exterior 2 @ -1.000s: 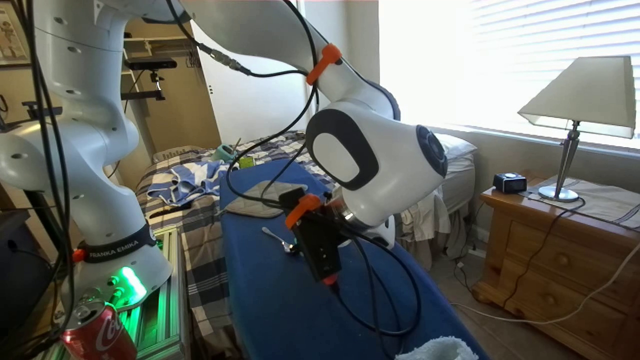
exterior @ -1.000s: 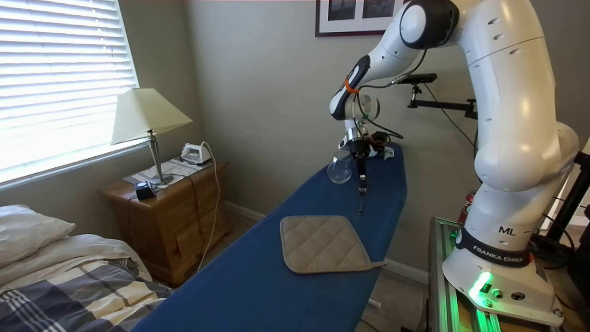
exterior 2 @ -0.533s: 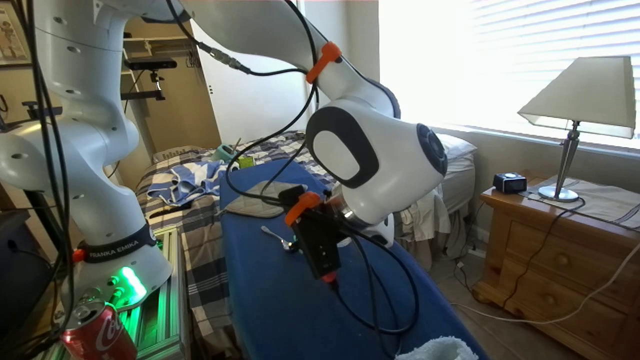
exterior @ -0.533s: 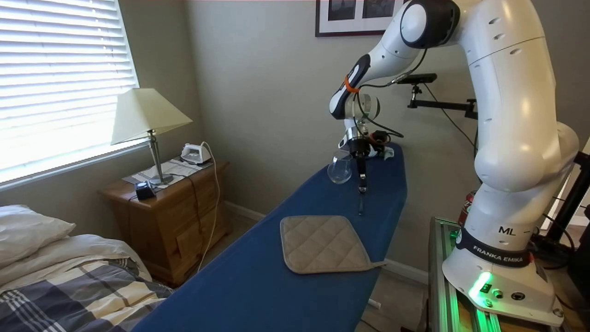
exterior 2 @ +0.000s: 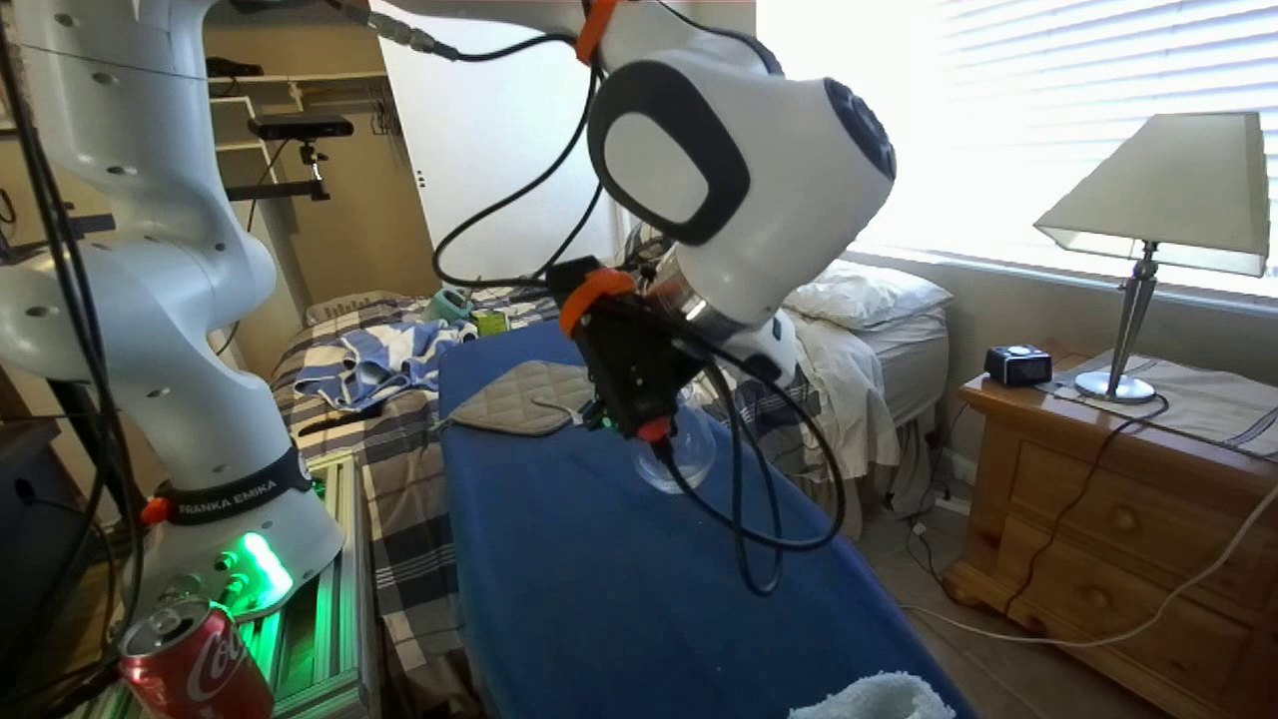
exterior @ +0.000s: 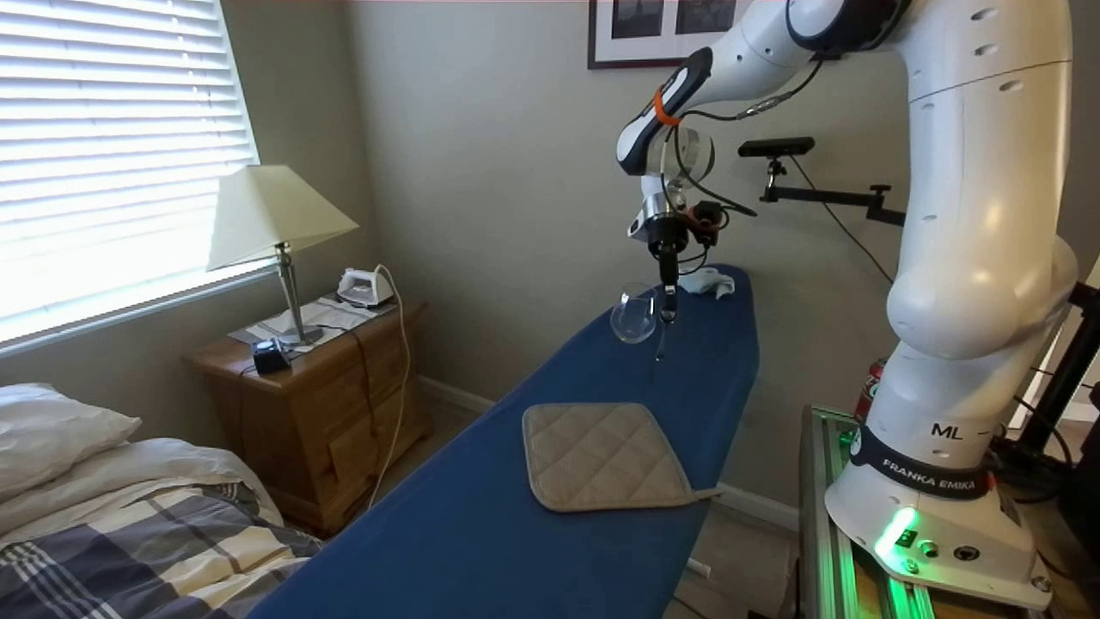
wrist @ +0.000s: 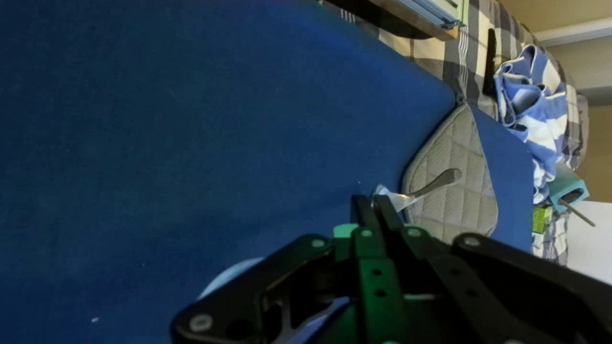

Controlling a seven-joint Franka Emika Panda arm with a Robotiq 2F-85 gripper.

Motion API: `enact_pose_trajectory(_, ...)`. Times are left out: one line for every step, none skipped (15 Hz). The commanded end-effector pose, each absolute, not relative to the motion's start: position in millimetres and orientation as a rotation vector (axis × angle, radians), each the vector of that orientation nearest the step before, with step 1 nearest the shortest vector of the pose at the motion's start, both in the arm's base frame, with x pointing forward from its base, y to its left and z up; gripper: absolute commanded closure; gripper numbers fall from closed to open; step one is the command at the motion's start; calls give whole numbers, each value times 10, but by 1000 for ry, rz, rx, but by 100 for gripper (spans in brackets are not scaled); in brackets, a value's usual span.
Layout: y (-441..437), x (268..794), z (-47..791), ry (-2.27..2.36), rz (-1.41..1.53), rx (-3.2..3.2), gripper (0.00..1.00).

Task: Put the spoon in the glass.

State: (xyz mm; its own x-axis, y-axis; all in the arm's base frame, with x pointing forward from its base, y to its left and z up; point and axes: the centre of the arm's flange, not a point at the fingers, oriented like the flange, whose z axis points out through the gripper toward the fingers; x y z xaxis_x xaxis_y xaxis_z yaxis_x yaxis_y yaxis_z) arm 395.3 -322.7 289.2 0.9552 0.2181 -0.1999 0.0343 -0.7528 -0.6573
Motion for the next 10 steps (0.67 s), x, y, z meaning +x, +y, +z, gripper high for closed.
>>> enact_pose_trajectory(-3125,3926,3493,-70,348,-2510,99)
enact_pose_trajectory(-3114,3939,3631,-36,352,-2535,99)
enact_pose_trajectory(-3095,3946,3758,-3,360,-2563,99)
enact_pose_trajectory(-3065,3943,3885,29,382,-2583,99)
enact_pose_trajectory(-3046,3940,3986,57,401,-2605,99)
enact_pose_trajectory(-3019,3935,4100,95,430,-2625,99)
enact_pose_trajectory(-3018,3937,4203,136,448,-2653,99)
enact_pose_trajectory(-3035,3950,4297,185,456,-2688,99)
enact_pose_trajectory(-3053,3966,4376,231,467,-2709,99)
enact_pose_trajectory(-3063,3977,4456,264,478,-2726,99)
